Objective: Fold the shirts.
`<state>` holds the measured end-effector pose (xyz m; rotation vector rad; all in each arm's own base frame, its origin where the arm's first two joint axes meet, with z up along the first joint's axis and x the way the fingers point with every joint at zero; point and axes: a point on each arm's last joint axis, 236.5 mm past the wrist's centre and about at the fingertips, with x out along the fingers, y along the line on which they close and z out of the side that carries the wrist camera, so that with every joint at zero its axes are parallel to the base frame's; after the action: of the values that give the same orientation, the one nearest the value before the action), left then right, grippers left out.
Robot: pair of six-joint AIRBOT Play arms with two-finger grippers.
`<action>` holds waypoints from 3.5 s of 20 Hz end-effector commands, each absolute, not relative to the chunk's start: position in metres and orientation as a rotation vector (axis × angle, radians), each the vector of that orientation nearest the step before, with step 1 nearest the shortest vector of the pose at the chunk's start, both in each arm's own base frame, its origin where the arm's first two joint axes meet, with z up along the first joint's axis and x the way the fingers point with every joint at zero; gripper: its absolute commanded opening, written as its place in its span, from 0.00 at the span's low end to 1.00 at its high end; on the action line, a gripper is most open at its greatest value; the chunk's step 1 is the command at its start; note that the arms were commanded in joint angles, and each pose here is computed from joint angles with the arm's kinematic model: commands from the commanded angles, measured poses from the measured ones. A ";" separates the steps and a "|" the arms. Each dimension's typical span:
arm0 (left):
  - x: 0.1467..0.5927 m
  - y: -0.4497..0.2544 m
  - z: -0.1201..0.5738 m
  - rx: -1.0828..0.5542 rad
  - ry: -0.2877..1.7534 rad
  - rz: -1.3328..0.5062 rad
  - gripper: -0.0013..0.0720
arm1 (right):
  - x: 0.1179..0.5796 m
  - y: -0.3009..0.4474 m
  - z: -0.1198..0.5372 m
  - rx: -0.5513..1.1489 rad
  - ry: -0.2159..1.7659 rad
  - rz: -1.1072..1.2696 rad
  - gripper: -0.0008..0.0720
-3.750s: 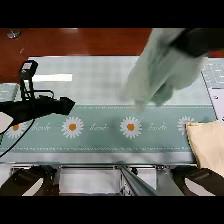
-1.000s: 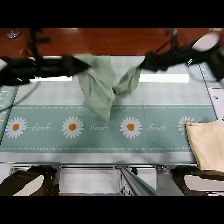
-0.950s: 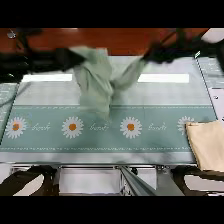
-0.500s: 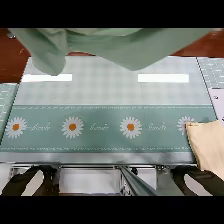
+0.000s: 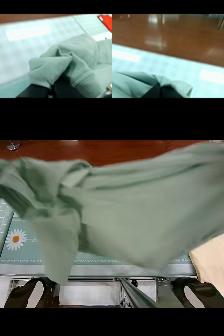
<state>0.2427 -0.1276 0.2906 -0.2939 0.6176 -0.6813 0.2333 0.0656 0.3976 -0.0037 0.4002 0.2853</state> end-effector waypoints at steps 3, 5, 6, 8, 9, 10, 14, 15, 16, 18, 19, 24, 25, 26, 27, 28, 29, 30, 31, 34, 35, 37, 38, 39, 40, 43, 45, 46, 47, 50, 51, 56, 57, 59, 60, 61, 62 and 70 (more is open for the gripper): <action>0.262 -0.162 0.111 -0.539 0.942 -0.686 0.05 | 0.310 0.082 0.251 0.092 0.747 0.324 0.05; 0.284 -0.171 0.053 -0.584 0.990 -0.591 0.05 | 0.354 0.080 0.202 0.121 0.832 0.295 0.05; 0.299 -0.174 0.031 -0.589 1.000 -0.541 0.05 | 0.378 0.080 0.181 0.136 0.862 0.282 0.05; 0.333 -0.173 0.003 -0.588 0.999 -0.455 0.05 | 0.422 0.078 0.145 0.177 0.908 0.249 0.05; 0.350 -0.171 -0.006 -0.591 1.005 -0.427 0.05 | 0.442 0.078 0.127 0.220 0.945 0.238 0.05; 0.363 -0.172 -0.012 -0.594 1.018 -0.417 0.05 | 0.458 0.079 0.111 0.264 0.979 0.233 0.05; 0.400 -0.190 -0.010 -0.590 1.079 -0.487 0.34 | 0.499 0.082 0.069 0.481 1.078 0.259 0.23; 0.401 -0.193 -0.003 -0.568 1.106 -0.529 0.95 | 0.500 0.080 0.068 0.538 1.095 0.273 0.71; 0.397 -0.189 0.001 -0.519 1.150 -0.569 0.98 | 0.494 0.071 0.070 0.552 1.113 0.299 0.86; 0.371 -0.152 -0.002 -0.379 1.316 -0.564 0.98 | 0.461 0.030 0.061 0.501 1.228 0.298 0.86; 0.353 -0.121 -0.010 -0.323 1.421 -0.497 0.98 | 0.432 0.001 0.049 0.454 1.338 0.269 0.86; 0.265 -0.100 -0.045 -0.535 1.600 -0.456 0.98 | 0.333 -0.077 -0.007 0.631 1.470 0.020 0.86; 0.249 -0.124 -0.046 -0.621 1.587 -0.541 0.98 | 0.320 -0.073 -0.020 0.679 1.448 0.016 0.86; 0.234 -0.143 -0.049 -0.675 1.578 -0.602 0.98 | 0.305 -0.063 -0.033 0.715 1.440 0.025 0.86; 0.224 -0.155 -0.055 -0.696 1.571 -0.631 0.98 | 0.292 -0.053 -0.045 0.731 1.444 0.041 0.85; 0.217 -0.164 -0.064 -0.701 1.576 -0.628 0.98 | 0.278 -0.043 -0.056 0.738 1.459 0.055 0.86; 0.216 -0.169 -0.074 -0.684 1.570 -0.608 0.98 | 0.269 -0.033 -0.063 0.760 1.464 0.068 0.86; 0.219 -0.173 -0.083 -0.651 1.553 -0.583 0.98 | 0.261 -0.023 -0.069 0.793 1.472 0.078 0.86; 0.223 -0.179 -0.088 -0.625 1.536 -0.562 0.98 | 0.254 -0.014 -0.074 0.820 1.485 0.095 0.86; 0.235 -0.198 -0.097 -0.546 1.467 -0.527 0.94 | 0.235 0.003 -0.089 0.859 1.536 0.103 0.86; 0.236 -0.202 -0.097 -0.537 1.458 -0.524 0.67 | 0.230 0.008 -0.092 0.853 1.556 0.109 0.85; 0.239 -0.206 -0.094 -0.525 1.448 -0.538 0.06 | 0.223 0.017 -0.096 0.805 1.603 0.125 0.86; 0.243 -0.207 -0.090 -0.525 1.438 -0.542 0.05 | 0.222 0.020 -0.098 0.777 1.619 0.128 0.86; 0.246 -0.208 -0.087 -0.523 1.428 -0.549 0.05 | 0.221 0.023 -0.100 0.755 1.632 0.128 0.86; 0.250 -0.210 -0.083 -0.522 1.417 -0.554 0.05 | 0.220 0.027 -0.100 0.741 1.645 0.128 0.86; 0.257 -0.212 -0.075 -0.519 1.397 -0.569 0.05 | 0.222 0.043 -0.102 0.695 1.660 0.148 0.85; 0.259 -0.213 -0.073 -0.519 1.395 -0.575 0.05 | 0.227 0.057 -0.102 0.674 1.652 0.172 0.86; 0.258 -0.214 -0.072 -0.522 1.395 -0.576 0.05 | 0.231 0.065 -0.101 0.679 1.639 0.185 0.86; 0.258 -0.214 -0.072 -0.522 1.396 -0.577 0.05 | 0.237 0.075 -0.099 0.689 1.622 0.207 0.86; 0.262 -0.217 -0.066 -0.537 1.383 -0.584 0.05 | 0.245 0.108 -0.104 0.741 1.631 0.260 0.81; 0.265 -0.220 -0.060 -0.541 1.374 -0.600 0.05 | 0.249 0.119 -0.104 0.742 1.639 0.294 0.57; 0.329 -0.224 0.044 -0.498 1.127 -0.716 0.05 | 0.331 0.138 -0.024 0.584 1.437 0.502 0.05; 0.352 -0.216 0.083 -0.488 1.015 -0.716 0.05 | 0.359 0.137 0.012 0.559 1.351 0.519 0.05; 0.388 -0.192 0.172 -0.459 0.784 -0.701 0.05 | 0.417 0.133 0.110 0.495 1.103 0.540 0.05; 0.399 -0.178 0.217 -0.438 0.673 -0.690 0.05 | 0.436 0.132 0.167 0.456 0.966 0.555 0.05; 0.404 -0.164 0.266 -0.409 0.556 -0.678 0.05 | 0.448 0.130 0.230 0.407 0.816 0.568 0.05; 0.402 -0.153 0.309 -0.385 0.456 -0.667 0.05 | 0.448 0.128 0.291 0.350 0.678 0.579 0.05; 0.263 -0.111 0.534 -0.117 -0.130 -0.552 0.05 | 0.296 0.118 0.495 0.045 0.140 0.541 0.05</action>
<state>0.3217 -0.1208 0.4770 -0.2229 0.0423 -0.6154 0.3564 0.1244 0.4479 0.1475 0.2938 0.5805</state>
